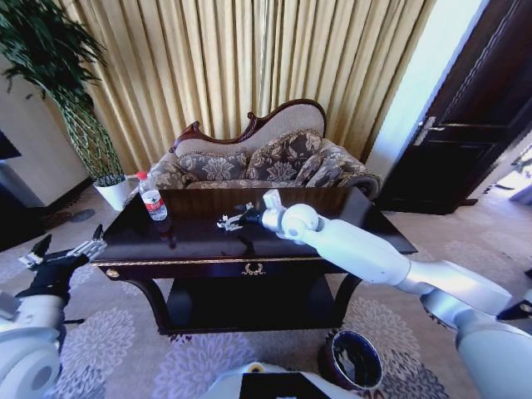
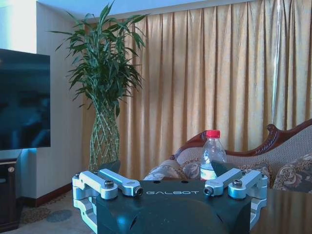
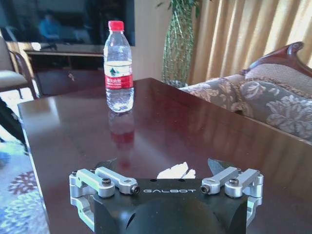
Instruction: Move to the front of the table and place the trash on the table into the trash bin.
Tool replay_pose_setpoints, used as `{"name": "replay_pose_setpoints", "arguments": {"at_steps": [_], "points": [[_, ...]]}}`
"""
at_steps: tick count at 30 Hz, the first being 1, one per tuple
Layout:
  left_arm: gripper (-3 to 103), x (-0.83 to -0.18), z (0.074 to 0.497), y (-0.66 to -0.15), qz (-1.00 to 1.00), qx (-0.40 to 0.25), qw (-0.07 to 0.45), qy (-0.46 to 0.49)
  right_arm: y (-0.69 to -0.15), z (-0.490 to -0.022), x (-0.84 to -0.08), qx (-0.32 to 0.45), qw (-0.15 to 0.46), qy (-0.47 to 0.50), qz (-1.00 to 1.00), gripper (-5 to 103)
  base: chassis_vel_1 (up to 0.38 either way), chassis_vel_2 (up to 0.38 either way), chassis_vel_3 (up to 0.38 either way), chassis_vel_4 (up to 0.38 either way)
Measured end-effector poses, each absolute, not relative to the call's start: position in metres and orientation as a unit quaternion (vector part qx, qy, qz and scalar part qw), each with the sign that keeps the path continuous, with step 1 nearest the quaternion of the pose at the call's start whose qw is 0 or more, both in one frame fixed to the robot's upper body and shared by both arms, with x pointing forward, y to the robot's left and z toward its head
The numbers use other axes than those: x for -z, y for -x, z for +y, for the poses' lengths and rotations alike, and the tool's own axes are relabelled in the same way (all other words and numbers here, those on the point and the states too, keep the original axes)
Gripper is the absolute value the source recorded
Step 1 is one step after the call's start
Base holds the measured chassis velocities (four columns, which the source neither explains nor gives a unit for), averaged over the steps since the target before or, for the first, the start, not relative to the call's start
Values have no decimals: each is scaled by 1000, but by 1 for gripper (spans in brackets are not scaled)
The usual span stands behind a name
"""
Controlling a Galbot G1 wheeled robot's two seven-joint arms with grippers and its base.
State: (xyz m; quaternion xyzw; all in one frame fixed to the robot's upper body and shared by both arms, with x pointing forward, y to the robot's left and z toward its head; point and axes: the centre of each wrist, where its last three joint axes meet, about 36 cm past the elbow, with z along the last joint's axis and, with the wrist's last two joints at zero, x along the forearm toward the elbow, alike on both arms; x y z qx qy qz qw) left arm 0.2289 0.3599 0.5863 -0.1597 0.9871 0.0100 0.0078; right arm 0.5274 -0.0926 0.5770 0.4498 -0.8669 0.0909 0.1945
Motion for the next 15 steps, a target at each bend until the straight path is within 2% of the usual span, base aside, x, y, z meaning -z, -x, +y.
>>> {"name": "replay_pose_setpoints", "arguments": {"at_steps": [7, 15], "points": [[100, -587, 361, -227, 986, -12, 8, 165, -530, -78, -582, -115, 224, -412, -876, 100, 0, 0, 0, 0], [100, -586, 362, -226, 985, -12, 7, 170, -535, -68, -584, -103, 237, -398, -880, 100, 0, 0, 0, 0]]}}
